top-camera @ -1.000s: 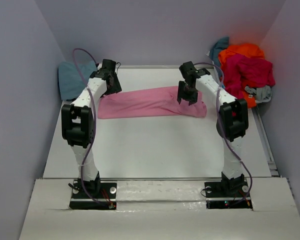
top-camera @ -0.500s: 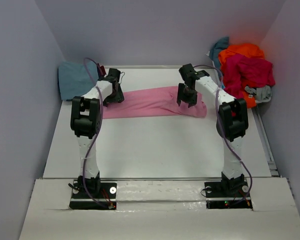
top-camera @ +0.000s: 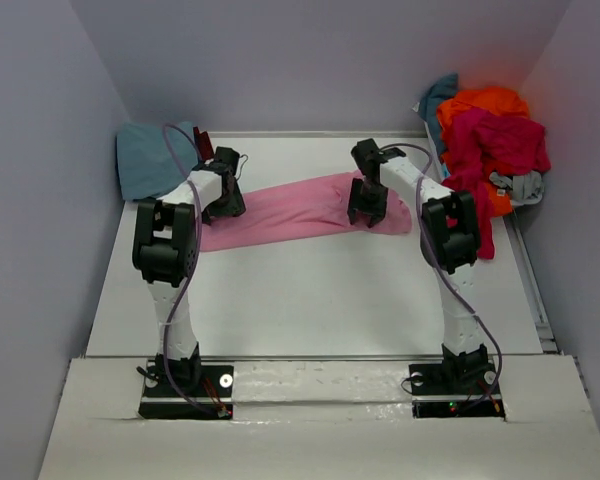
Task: Fold and stack the t-shirts
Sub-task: Fold the tshirt
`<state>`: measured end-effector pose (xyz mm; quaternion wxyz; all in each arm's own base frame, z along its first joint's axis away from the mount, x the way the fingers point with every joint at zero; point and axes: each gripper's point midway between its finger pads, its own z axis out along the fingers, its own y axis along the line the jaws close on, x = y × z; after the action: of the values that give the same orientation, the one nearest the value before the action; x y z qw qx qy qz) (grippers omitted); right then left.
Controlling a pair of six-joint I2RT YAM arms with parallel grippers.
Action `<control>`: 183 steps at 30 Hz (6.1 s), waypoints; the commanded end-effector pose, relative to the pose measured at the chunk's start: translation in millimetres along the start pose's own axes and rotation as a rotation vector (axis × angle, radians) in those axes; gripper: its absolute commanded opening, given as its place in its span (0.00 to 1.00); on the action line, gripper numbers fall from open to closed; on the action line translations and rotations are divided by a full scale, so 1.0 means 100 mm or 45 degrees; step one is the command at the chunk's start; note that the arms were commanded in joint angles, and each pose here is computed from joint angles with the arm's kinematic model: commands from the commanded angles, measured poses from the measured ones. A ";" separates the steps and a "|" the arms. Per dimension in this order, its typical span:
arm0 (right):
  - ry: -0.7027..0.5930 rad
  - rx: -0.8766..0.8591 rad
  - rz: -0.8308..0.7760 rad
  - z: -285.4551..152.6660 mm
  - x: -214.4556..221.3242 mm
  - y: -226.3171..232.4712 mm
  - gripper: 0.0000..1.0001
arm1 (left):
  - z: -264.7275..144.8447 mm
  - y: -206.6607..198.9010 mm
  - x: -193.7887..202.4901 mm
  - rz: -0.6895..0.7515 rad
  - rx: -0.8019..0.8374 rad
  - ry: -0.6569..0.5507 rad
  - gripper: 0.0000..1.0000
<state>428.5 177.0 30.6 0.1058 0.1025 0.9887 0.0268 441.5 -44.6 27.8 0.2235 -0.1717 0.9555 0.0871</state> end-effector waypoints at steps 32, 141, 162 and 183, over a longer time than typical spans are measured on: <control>-0.327 -0.169 0.064 -0.32 -1.20 0.21 0.60 | -1.27 0.02 1.95 0.520 0.132 0.333 0.78; -0.282 -0.048 -0.048 -0.41 -1.11 -0.13 0.64 | -1.51 -1.18 2.75 1.235 0.321 0.413 0.77; -0.347 -0.143 -0.026 -0.29 -1.25 0.17 0.36 | -1.58 -1.43 2.72 1.260 0.391 0.393 0.77; -0.208 -0.339 -0.165 0.19 -1.03 0.59 0.45 | -1.60 -1.47 2.82 1.297 0.416 0.404 0.76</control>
<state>539.5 188.2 39.4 0.1921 0.0624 0.9734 0.1084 198.9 -291.4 22.5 0.0306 0.3210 0.9464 0.0196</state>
